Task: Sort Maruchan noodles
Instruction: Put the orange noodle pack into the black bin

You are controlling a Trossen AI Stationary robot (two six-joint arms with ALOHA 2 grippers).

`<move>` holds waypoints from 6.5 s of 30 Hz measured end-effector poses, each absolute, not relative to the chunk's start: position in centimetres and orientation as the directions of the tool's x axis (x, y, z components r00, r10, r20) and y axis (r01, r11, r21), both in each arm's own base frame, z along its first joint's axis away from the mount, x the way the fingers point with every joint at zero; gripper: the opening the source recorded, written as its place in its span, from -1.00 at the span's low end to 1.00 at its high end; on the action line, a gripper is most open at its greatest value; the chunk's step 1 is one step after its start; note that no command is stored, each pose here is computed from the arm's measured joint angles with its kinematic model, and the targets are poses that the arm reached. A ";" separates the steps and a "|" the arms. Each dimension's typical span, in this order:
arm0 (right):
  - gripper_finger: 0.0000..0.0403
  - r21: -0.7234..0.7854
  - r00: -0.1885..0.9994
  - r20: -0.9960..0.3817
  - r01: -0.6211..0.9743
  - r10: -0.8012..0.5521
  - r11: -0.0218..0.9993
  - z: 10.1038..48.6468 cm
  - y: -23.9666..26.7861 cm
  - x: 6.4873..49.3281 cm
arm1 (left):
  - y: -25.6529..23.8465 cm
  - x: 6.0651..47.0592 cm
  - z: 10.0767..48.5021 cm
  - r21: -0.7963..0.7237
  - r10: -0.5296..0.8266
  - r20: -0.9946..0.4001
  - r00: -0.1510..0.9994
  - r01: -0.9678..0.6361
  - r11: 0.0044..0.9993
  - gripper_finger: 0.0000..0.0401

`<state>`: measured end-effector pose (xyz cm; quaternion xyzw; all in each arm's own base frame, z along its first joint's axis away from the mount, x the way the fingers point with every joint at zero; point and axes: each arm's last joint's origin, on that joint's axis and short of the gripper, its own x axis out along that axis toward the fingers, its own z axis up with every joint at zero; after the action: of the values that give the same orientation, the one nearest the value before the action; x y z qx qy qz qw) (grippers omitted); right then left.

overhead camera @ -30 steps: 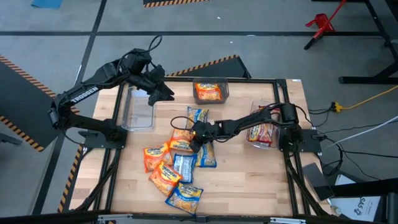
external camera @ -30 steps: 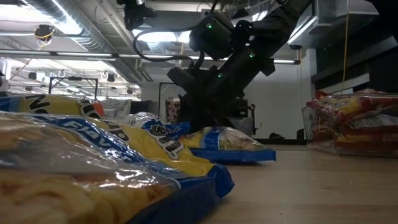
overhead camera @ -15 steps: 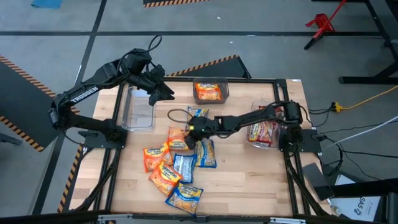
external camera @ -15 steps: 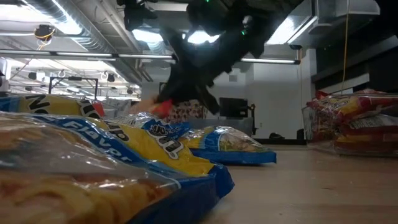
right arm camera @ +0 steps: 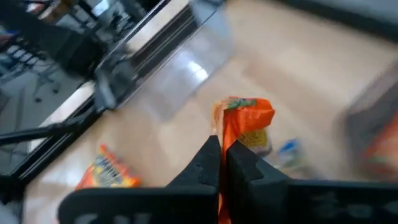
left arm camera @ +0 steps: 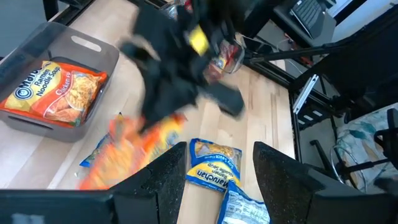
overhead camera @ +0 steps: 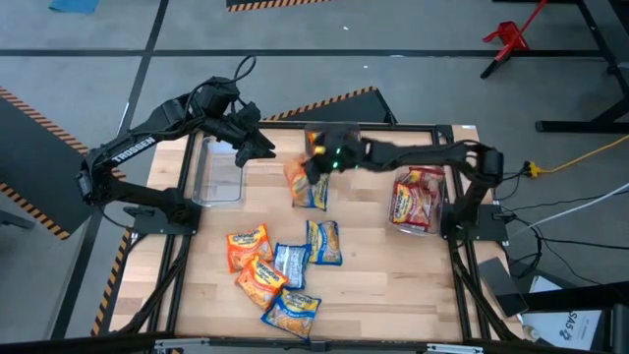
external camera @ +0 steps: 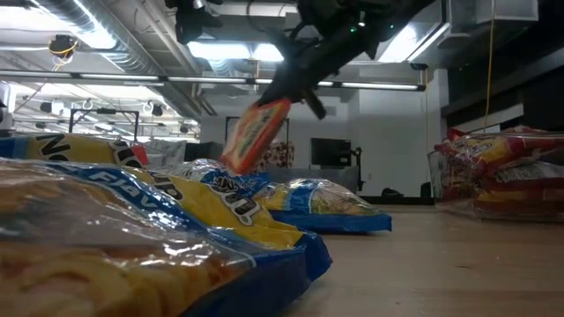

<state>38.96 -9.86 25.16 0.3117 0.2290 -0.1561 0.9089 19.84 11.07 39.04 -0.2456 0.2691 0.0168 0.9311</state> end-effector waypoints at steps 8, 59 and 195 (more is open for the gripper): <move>-1.00 0.486 0.854 -0.458 0.474 -0.248 0.734 27.9 -16.6 35.1 | 11.3 19.8 39.0 -0.407 -0.026 -0.535 0.845 -0.231 0.884 -0.11; -0.99 0.454 0.700 -0.678 0.639 -0.224 0.621 20.0 -22.5 34.1 | 11.9 19.8 38.9 -0.301 0.167 -0.570 0.804 -0.394 0.869 -0.11; 0.20 -0.053 0.318 -0.912 0.533 -0.258 0.844 21.8 -22.9 37.0 | 12.1 19.8 39.1 -0.293 0.207 -0.559 0.803 -0.425 0.856 -0.11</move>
<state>36.99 -22.87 21.84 0.1299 0.5293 -0.2468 0.8013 19.84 12.06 39.10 -0.2067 0.2635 0.1704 0.9267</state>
